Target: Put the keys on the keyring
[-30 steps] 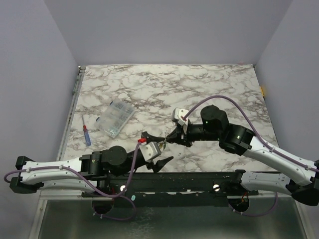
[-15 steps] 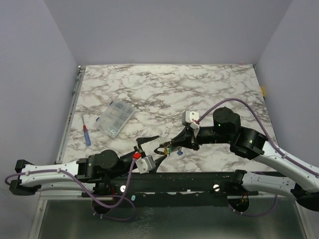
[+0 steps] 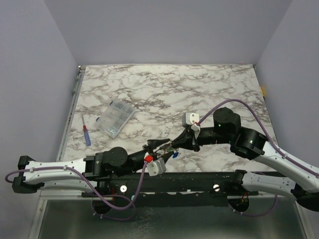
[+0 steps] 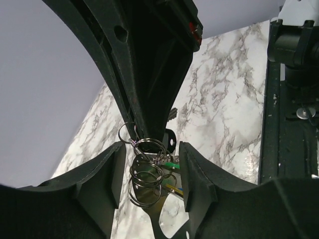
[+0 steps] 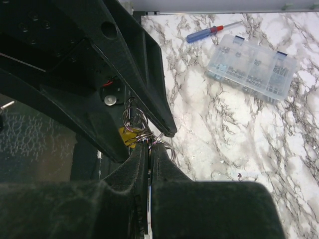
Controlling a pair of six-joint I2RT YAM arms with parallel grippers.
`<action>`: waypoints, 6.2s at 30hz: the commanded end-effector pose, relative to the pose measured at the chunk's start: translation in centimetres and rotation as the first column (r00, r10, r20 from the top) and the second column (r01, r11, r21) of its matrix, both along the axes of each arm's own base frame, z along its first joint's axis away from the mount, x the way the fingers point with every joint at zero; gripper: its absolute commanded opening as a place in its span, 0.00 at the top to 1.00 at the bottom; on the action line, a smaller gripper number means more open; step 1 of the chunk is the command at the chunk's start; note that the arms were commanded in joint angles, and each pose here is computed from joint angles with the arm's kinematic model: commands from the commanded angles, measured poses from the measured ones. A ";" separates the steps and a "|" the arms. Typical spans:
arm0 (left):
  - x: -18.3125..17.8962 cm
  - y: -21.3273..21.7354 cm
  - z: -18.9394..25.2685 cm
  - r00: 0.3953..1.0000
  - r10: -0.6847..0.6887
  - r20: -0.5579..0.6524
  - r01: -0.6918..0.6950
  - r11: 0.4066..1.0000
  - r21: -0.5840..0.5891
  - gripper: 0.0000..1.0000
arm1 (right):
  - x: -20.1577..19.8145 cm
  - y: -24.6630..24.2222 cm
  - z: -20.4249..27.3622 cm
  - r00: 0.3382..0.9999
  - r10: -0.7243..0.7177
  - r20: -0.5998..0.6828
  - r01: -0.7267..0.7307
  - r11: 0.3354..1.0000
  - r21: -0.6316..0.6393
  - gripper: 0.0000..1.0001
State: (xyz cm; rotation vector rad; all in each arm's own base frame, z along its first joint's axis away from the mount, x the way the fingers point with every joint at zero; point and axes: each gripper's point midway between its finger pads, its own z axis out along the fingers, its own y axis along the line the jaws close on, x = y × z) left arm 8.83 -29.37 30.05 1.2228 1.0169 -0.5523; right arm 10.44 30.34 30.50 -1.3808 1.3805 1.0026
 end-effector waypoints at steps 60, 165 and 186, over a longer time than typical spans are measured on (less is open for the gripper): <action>-2.1 0.7 0.6 0.956 -0.057 -0.288 0.036 0.996 -0.078 0.16 | -1.4 -0.4 -1.8 0.991 0.060 -0.117 -0.077 0.986 -0.148 0.99; 4.0 2.9 -4.6 0.984 0.168 -0.067 -0.167 0.986 0.016 0.78 | -3.3 -2.7 -5.0 0.871 -0.175 -0.459 -0.074 0.877 -0.474 0.99; 7.5 9.4 -5.4 0.883 0.463 0.081 -0.470 0.865 0.174 0.24 | 5.6 -2.7 -7.0 0.767 -0.557 -0.320 0.256 0.722 -0.643 0.99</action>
